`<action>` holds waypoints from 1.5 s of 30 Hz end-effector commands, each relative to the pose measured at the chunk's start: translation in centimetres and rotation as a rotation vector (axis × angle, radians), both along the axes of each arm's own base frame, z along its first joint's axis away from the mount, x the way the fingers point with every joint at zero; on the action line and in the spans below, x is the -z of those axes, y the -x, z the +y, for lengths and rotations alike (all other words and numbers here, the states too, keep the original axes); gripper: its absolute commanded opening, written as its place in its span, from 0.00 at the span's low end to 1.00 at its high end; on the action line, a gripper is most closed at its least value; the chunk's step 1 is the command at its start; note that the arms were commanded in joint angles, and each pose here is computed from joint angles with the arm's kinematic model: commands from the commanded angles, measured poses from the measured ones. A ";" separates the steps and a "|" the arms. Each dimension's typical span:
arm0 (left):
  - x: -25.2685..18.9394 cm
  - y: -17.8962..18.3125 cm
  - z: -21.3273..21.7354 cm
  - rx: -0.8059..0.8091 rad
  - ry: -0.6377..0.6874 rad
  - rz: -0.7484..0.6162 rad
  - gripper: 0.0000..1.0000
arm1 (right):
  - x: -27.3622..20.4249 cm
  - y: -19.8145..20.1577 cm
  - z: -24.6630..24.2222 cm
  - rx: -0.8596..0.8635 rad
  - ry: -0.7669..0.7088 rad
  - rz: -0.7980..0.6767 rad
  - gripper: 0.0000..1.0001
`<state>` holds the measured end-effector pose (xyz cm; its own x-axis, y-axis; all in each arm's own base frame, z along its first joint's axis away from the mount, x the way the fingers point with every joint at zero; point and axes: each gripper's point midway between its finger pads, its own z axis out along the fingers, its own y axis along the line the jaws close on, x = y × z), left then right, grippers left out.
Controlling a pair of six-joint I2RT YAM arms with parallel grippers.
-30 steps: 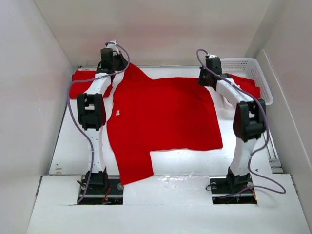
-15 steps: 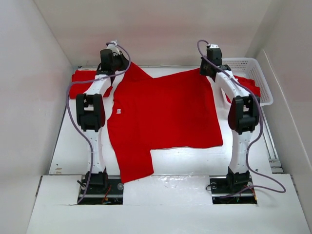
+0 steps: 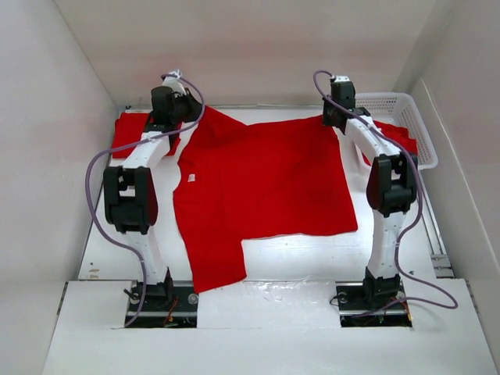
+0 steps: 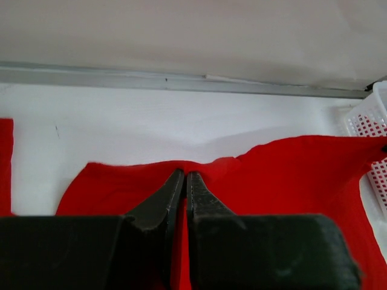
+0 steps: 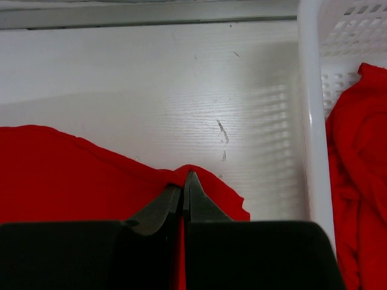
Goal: Fold and stack the t-shirts
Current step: Grap the side of the flattened tshirt furthest away from the robot with both arms, then fold the flattened tshirt in 1/3 of the way
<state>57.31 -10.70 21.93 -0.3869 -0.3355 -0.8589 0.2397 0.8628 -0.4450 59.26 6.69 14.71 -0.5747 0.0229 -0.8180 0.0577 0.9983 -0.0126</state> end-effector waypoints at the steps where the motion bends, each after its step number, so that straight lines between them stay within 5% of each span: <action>1: -3.3 2.0 0.2 -0.019 0.021 -0.063 0.00 | -4.3 0.5 -0.5 0.019 0.023 -0.080 0.00; 28: 3.9 20.7 2.0 -0.174 0.069 0.205 0.00 | -3.4 9.1 -3.4 0.072 0.074 0.014 0.00; 45: 8.9 24.8 1.9 -0.203 0.139 0.321 0.00 | 3.3 13.0 -1.5 0.126 0.160 0.182 0.03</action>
